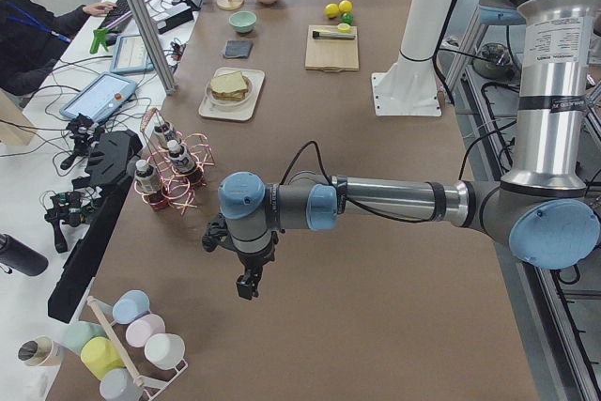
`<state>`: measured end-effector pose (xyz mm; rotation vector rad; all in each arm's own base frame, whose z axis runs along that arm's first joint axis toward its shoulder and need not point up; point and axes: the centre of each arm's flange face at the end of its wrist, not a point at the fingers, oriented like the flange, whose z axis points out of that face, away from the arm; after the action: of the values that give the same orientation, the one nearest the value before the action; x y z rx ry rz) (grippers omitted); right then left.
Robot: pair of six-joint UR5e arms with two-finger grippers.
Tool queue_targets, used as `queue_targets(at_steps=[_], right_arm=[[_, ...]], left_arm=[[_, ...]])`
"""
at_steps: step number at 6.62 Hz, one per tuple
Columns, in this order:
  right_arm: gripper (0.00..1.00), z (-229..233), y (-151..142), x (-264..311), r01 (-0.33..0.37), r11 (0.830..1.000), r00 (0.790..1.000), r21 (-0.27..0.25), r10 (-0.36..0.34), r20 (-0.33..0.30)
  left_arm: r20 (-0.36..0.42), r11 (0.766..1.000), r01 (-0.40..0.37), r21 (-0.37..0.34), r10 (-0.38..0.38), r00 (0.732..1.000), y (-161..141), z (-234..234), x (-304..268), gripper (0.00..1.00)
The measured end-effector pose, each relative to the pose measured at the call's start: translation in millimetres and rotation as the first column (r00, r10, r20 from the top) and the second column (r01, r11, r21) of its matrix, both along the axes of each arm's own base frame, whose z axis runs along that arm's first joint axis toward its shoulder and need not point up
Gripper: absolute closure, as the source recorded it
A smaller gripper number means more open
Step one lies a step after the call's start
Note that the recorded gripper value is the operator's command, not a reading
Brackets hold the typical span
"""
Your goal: Make sandwich and place on tray
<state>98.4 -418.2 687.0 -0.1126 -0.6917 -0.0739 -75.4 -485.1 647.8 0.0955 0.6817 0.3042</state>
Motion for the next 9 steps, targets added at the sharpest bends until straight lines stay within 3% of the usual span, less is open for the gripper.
queue_targets(at_steps=[9], right_arm=[[0.00,0,0,-1,-0.003,1.000,1.000,-0.003,0.003,0.008]], left_arm=[[-0.049,0.999,-0.030,-0.027,0.029,0.998,0,10,19,0.01]])
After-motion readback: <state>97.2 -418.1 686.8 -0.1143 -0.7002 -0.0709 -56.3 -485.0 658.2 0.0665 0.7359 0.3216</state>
